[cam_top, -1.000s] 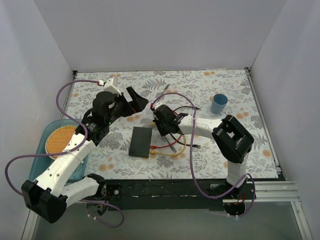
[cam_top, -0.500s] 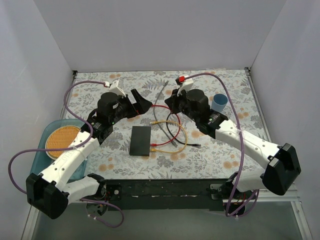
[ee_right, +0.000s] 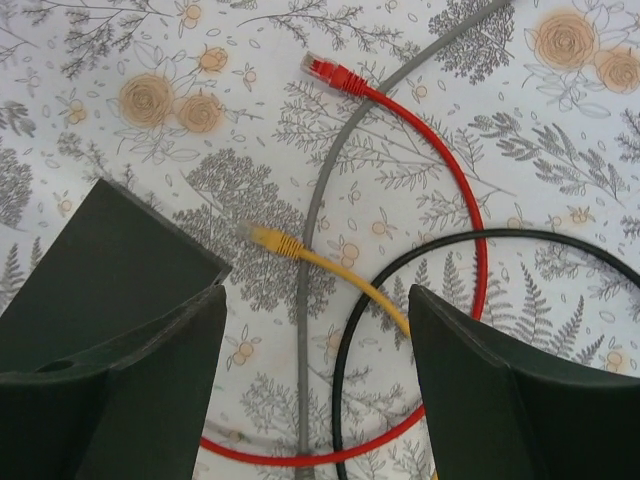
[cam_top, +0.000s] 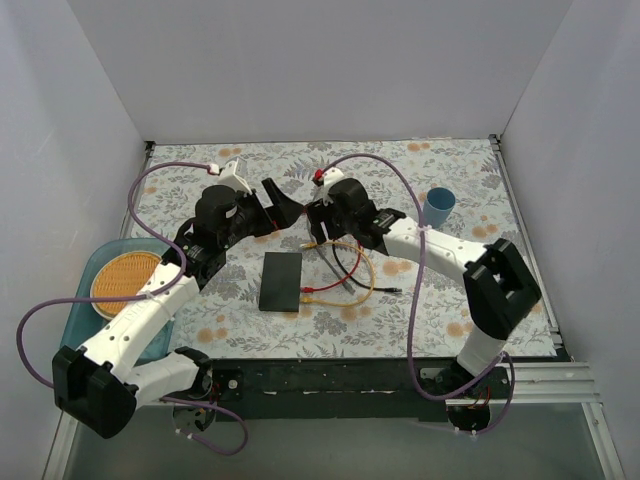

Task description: Insert the plug into the switch port

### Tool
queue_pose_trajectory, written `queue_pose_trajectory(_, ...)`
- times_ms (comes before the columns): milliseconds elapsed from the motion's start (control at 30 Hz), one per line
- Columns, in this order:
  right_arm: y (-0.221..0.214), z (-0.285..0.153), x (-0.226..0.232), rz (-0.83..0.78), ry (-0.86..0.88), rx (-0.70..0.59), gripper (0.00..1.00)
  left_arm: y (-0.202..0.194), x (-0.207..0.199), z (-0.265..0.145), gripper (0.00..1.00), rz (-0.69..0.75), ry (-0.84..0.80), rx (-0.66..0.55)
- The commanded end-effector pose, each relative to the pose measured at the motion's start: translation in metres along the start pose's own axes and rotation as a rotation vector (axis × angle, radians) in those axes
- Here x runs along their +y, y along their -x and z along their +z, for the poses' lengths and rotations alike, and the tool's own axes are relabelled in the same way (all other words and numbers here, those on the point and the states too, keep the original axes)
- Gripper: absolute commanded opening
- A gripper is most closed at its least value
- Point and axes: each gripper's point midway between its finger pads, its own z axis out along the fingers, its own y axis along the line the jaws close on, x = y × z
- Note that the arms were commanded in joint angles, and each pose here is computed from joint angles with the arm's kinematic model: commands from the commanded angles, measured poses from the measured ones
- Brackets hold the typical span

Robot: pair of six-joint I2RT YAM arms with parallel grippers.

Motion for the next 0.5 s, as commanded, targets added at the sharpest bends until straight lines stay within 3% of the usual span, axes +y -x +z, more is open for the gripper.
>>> queue_pose_trajectory(0,0.034,0.02,-0.012,-0.046,-0.03,-0.016,0.79,0.014,0.0,-0.01,0.98,0.034,0.027,-0.054)
queue_pose_trajectory(200,0.04,0.048,-0.053,0.023,-0.148,0.04,0.7,0.019,0.004,-0.013,0.98,0.058,0.061,-0.067)
queue_pose_trajectory(467,0.002,0.053,-0.113,0.231,-0.217,0.159,0.7,0.017,0.011,-0.006,0.98,0.061,0.088,-0.063)
